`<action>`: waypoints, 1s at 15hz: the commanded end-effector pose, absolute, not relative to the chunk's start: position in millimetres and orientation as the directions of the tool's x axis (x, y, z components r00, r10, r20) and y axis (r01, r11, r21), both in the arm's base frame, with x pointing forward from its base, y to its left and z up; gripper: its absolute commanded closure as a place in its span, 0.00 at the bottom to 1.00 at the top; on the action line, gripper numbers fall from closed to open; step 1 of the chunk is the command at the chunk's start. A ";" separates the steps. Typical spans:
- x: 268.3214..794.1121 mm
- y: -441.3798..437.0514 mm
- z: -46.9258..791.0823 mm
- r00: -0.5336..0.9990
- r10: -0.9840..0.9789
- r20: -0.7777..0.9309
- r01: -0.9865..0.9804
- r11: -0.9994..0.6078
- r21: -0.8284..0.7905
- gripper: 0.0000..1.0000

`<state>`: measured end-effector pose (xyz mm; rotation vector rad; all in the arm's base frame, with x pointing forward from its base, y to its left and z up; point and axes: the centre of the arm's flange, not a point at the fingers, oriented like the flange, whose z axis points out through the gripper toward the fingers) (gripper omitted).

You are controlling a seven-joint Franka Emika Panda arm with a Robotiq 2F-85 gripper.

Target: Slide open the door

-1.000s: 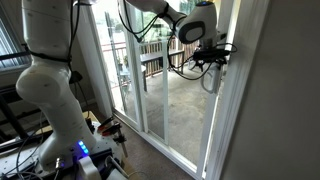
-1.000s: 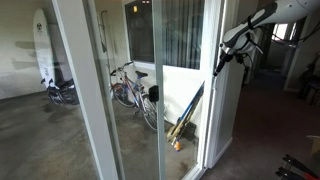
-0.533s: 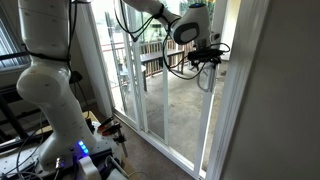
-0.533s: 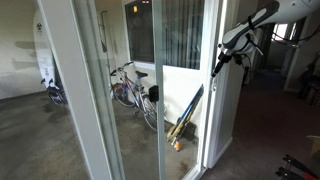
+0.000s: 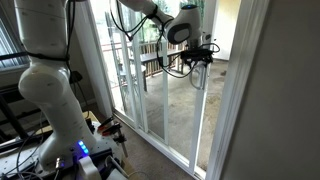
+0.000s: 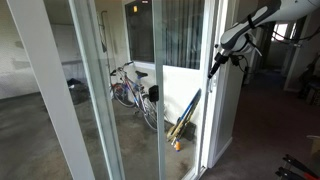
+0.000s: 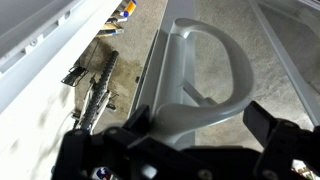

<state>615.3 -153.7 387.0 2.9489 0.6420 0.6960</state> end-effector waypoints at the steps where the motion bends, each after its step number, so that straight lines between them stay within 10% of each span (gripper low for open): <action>1: 620.9 -79.9 354.8 0.795 0.461 0.393 0.468 -0.880 0.087 0.00; 15: 617.8 -55.0 378.6 0.818 0.386 0.426 0.409 -0.912 0.040 0.00</action>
